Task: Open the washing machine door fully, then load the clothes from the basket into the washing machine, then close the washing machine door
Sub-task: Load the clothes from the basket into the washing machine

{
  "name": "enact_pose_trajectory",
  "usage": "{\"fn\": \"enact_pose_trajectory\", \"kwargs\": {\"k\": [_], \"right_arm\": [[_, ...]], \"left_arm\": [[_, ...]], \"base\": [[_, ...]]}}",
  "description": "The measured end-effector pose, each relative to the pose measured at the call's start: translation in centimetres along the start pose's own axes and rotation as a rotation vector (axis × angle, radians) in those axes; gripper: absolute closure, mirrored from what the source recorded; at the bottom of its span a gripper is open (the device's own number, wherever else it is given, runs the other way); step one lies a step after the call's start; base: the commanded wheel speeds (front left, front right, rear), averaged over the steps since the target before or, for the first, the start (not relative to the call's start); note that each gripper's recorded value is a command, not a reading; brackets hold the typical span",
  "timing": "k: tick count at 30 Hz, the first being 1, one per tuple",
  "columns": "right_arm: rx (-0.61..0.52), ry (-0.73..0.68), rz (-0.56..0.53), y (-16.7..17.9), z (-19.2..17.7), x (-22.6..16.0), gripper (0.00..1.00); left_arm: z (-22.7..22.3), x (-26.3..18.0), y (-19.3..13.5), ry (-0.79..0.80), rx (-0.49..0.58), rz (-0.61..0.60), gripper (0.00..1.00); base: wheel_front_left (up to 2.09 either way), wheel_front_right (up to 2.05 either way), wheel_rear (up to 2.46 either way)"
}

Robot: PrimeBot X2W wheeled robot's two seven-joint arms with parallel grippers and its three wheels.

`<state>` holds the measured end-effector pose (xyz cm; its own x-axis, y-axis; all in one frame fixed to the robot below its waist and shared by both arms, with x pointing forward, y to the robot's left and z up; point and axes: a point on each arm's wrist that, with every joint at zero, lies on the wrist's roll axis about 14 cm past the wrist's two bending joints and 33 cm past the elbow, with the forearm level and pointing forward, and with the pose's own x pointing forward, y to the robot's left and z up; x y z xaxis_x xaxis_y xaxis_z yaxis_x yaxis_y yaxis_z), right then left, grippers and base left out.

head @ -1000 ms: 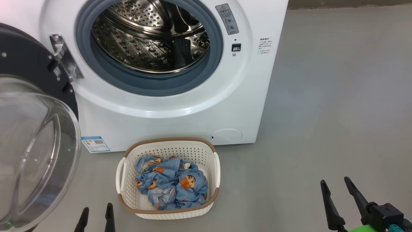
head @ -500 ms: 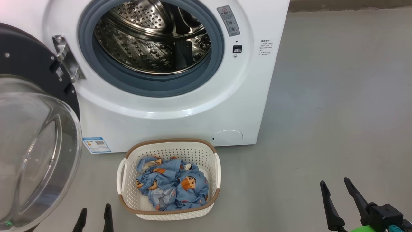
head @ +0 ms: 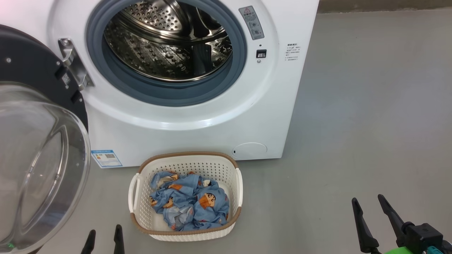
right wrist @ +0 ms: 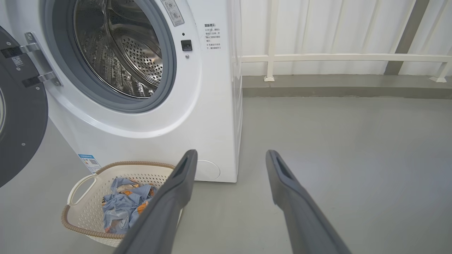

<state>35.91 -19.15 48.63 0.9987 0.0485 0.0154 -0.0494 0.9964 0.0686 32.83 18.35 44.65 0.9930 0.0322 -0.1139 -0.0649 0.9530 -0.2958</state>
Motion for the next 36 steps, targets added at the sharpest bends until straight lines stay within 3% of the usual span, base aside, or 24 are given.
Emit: {"fn": "enact_pose_trajectory", "kwargs": {"k": [17,36], "right_arm": [[0.000,0.008,0.004,0.08,-0.24,0.23,0.00],[0.003,0.028,0.005,0.18,-0.94,0.55,0.00]], "left_arm": [[-0.02,-0.09,-0.03,0.001,0.018,-0.003,0.00],[-0.46,-0.04,0.01,0.015,0.013,0.001,0.00]], "base": [[1.30,-1.37,0.07],[0.11,-0.11,0.00]]}}
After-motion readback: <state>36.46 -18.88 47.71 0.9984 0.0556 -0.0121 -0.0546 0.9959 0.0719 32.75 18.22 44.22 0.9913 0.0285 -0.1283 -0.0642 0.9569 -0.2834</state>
